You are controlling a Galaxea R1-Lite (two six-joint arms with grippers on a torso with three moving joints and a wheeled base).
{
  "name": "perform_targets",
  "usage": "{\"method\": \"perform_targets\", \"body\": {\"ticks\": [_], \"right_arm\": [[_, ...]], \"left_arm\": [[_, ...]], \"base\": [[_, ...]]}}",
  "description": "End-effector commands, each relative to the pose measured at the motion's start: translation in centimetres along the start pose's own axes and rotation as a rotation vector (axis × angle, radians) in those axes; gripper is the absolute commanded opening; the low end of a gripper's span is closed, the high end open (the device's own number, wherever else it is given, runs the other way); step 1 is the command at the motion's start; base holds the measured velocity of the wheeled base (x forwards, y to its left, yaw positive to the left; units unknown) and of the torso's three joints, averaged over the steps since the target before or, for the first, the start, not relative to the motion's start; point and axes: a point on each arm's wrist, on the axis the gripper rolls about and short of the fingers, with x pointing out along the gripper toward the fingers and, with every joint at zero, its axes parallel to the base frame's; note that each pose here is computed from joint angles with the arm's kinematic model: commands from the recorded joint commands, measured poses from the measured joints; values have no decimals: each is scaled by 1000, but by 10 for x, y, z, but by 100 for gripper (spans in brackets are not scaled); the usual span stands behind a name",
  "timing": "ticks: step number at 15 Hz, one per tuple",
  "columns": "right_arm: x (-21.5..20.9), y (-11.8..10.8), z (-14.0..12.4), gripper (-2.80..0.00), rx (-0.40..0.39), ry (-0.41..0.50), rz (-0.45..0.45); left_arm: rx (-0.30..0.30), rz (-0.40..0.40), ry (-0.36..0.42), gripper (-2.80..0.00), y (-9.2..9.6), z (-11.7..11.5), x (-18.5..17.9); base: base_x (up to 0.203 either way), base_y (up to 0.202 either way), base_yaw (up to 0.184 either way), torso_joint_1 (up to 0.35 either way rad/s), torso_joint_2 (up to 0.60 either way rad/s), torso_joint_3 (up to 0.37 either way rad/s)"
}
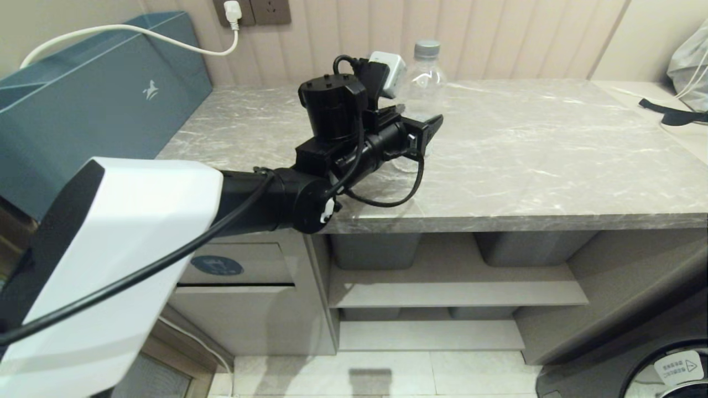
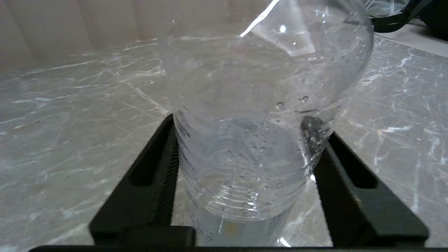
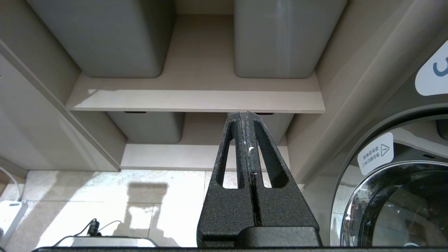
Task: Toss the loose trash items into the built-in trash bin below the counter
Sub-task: Pick up the garbage, then put the garbage in the trash can
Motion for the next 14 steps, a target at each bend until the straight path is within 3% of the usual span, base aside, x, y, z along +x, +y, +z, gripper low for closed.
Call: {"method": "perform_targets", "body": {"ticks": [1,6,10,12,14], "right_arm": [[0,0,0,-280,0,0,0],[0,0,0,-280,0,0,0],[0,0,0,-280,0,0,0],[0,0,0,-280,0,0,0],[0,0,0,-280,0,0,0]], "left_arm": [[1,0,2,-280,0,-3,1],[3,13,-19,-280,4,8,-2],[3,47,-99,-280,10,56,-18],[-58,86,-144,-280,14,88,-32],[-184,141,-164,-280,19,115,-50]], "base": [[0,0,0,0,0,0],[0,0,0,0,0,0],[0,0,0,0,0,0],[0,0,0,0,0,0],[0,0,0,0,0,0]]}}
